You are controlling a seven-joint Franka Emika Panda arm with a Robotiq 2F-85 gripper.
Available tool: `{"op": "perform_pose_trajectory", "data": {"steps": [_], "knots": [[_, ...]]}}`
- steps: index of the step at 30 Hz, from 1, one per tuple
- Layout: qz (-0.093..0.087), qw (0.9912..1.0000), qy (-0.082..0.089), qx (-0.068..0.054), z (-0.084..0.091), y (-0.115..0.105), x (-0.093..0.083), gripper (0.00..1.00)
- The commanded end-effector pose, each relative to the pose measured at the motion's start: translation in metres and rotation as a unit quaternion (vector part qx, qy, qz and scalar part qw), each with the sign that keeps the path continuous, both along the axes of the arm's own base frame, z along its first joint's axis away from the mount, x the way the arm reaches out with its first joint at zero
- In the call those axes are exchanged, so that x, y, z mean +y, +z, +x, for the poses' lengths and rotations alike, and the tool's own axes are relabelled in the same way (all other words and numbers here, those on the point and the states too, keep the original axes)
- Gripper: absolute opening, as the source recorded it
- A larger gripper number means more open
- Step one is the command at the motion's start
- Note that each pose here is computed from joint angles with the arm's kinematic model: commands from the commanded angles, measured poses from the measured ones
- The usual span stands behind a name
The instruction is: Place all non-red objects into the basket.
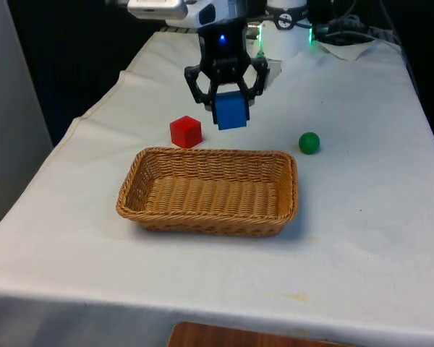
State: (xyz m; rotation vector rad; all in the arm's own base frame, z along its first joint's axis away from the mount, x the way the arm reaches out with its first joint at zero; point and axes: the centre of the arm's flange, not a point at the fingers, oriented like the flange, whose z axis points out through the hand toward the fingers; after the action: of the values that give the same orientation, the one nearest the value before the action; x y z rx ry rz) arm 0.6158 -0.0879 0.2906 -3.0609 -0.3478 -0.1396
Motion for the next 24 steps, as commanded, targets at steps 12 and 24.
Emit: {"op": "perform_pose_trajectory", "data": {"steps": [12, 24], "knots": [[0.019, 0.99981, -0.003, -0.003, 0.033, -0.007, -0.003, 0.03], [0.035, 0.99935, -0.008, -0.005, 0.057, -0.028, -0.012, 0.03]]}}
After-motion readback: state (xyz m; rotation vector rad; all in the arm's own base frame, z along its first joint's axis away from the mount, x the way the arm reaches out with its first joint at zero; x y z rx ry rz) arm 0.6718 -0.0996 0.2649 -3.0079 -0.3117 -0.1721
